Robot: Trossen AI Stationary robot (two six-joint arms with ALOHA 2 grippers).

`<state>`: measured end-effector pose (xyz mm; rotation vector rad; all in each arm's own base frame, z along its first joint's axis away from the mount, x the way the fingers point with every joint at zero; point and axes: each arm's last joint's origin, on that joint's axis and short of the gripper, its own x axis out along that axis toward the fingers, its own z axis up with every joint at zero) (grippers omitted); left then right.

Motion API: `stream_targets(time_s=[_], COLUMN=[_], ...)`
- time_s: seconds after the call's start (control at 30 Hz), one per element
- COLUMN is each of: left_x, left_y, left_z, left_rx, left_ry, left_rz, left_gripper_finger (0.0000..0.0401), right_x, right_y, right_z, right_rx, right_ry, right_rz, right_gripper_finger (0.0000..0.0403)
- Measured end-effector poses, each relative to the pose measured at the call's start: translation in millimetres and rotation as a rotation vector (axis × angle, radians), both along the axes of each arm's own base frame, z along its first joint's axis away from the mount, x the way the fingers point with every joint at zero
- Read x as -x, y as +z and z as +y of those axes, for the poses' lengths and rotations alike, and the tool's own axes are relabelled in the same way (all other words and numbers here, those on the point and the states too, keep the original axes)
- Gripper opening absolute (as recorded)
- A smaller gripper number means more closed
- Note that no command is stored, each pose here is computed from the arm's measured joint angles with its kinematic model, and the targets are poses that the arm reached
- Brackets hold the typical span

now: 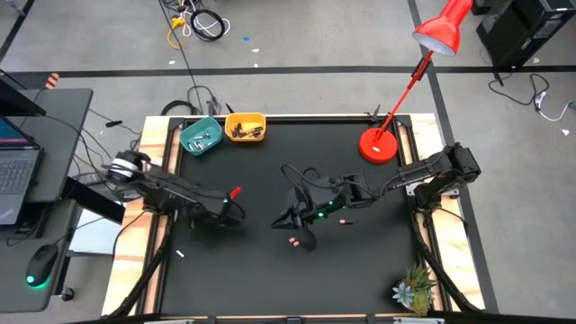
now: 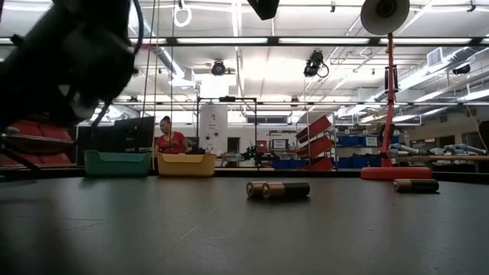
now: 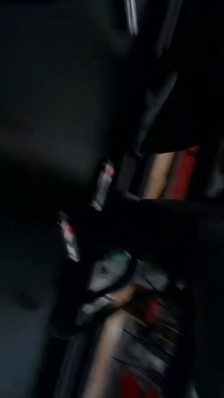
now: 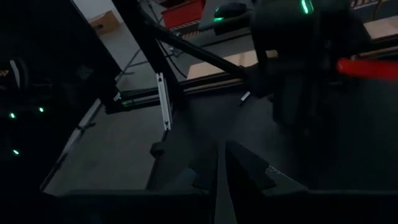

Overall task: Sort batteries
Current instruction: Put the top silver battery into the blue bin

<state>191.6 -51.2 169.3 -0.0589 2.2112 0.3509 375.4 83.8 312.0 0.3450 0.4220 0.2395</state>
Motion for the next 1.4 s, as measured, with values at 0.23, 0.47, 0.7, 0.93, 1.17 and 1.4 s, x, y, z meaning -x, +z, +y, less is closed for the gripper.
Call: stream_targets(time_s=[0.23,0.47,0.7,0.93,1.17,1.4], left_x=[-6.8,-14.3,-19.1,-16.4,-9.4,-1.3], left_y=[-23.4,-42.9,-55.1,-72.0,-78.6,-81.3], left_z=[11.5,17.6,26.7,36.6,39.8,39.3], left_rx=[-0.008,-0.003,0.018,0.083,0.103,0.156], left_ry=[-0.106,-0.172,-0.155,-0.164,-0.141,-0.112], left_rz=[0.205,0.236,0.238,0.298,0.277,0.305], left_gripper_finger=[0.0145,0.0199,0.0250,0.0224,0.0236,0.0236], right_x=[0.1,0.5,1.1,1.1,1.4,1.4], right_y=[0.6,1.3,1.2,1.2,0.8,-1.0], right_z=[1.2,3.5,6.0,5.8,6.0,2.6], right_rx=[0.002,-0.011,-0.009,-0.009,-0.021,-0.019], right_ry=[-0.006,-0.012,-0.015,-0.013,-0.008,-0.006], right_rz=[-0.006,-0.008,-0.008,-0.007,0.002,0.022], right_gripper_finger=[0.0041,0.0041,0.0041,0.0041,0.0041,0.0041])
